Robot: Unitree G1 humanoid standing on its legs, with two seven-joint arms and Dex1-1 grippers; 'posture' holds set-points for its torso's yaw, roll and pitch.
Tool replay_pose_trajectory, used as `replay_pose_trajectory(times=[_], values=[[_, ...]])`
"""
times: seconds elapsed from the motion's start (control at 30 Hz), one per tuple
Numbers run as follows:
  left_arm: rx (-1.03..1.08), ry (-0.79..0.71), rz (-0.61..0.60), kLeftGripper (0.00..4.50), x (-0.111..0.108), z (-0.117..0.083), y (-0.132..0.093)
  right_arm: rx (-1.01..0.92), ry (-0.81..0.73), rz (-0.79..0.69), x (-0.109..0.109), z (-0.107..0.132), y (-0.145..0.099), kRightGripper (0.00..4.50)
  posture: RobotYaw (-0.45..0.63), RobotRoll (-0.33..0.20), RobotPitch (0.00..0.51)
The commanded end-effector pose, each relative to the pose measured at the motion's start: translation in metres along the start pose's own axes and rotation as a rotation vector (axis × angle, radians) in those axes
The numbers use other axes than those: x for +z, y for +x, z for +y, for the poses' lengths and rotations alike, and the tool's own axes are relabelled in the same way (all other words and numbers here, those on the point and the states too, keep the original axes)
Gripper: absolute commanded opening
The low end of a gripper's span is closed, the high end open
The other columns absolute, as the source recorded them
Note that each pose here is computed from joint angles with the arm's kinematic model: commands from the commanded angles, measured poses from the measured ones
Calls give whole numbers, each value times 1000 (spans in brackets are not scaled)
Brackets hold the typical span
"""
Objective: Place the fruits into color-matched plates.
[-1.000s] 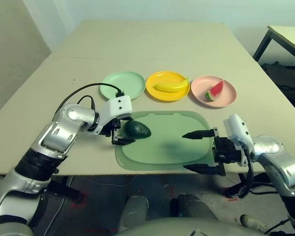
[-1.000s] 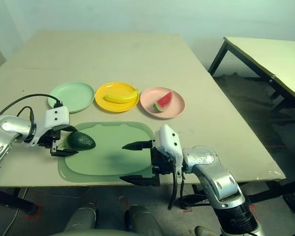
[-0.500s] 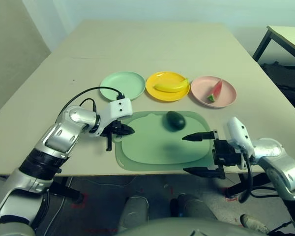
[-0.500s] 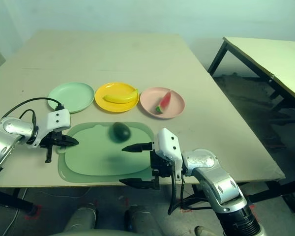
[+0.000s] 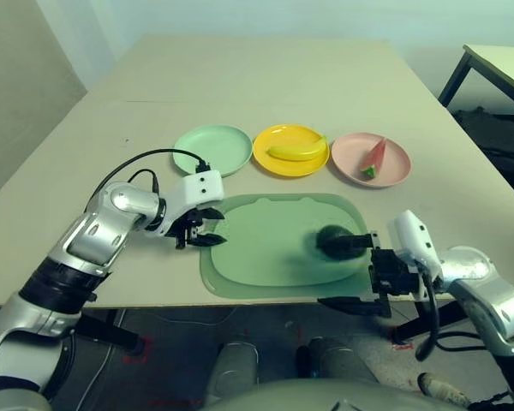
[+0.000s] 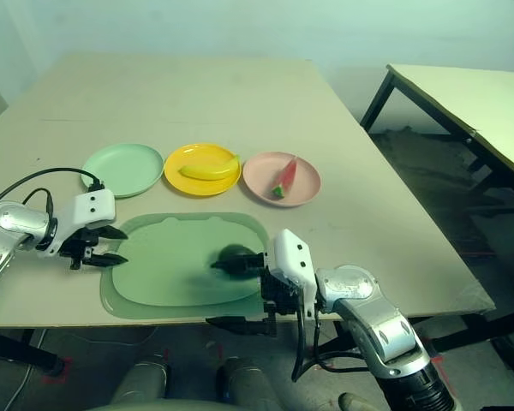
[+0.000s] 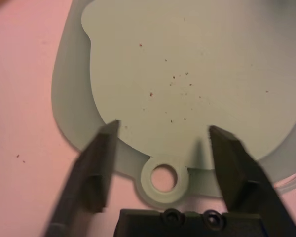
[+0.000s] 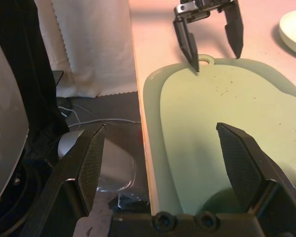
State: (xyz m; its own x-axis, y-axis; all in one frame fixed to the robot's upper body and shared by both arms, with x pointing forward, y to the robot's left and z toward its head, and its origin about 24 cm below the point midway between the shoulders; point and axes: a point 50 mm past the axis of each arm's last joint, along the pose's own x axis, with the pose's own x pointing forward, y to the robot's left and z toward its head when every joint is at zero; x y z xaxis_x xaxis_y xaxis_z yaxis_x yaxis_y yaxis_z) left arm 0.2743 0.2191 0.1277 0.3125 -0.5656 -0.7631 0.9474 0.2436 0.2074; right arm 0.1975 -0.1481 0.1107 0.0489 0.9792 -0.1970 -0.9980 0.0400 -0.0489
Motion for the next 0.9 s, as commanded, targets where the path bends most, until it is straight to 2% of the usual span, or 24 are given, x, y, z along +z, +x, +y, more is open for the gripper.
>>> replay_pose_trajectory(times=[0.03, 0.77, 0.9], values=[[8, 2, 4, 4478, -1, 0, -1, 12, 1, 19, -2, 2, -2, 4500, 40, 0, 49], [23, 2, 18, 4478, -6, 4, -6, -23, 17, 21, -6, 3, -6, 4500, 44, 0, 63], [25, 6, 4, 4478, -6, 4, -6, -111, 24, 0, -7, -3, -9, 4500, 44, 0, 60]])
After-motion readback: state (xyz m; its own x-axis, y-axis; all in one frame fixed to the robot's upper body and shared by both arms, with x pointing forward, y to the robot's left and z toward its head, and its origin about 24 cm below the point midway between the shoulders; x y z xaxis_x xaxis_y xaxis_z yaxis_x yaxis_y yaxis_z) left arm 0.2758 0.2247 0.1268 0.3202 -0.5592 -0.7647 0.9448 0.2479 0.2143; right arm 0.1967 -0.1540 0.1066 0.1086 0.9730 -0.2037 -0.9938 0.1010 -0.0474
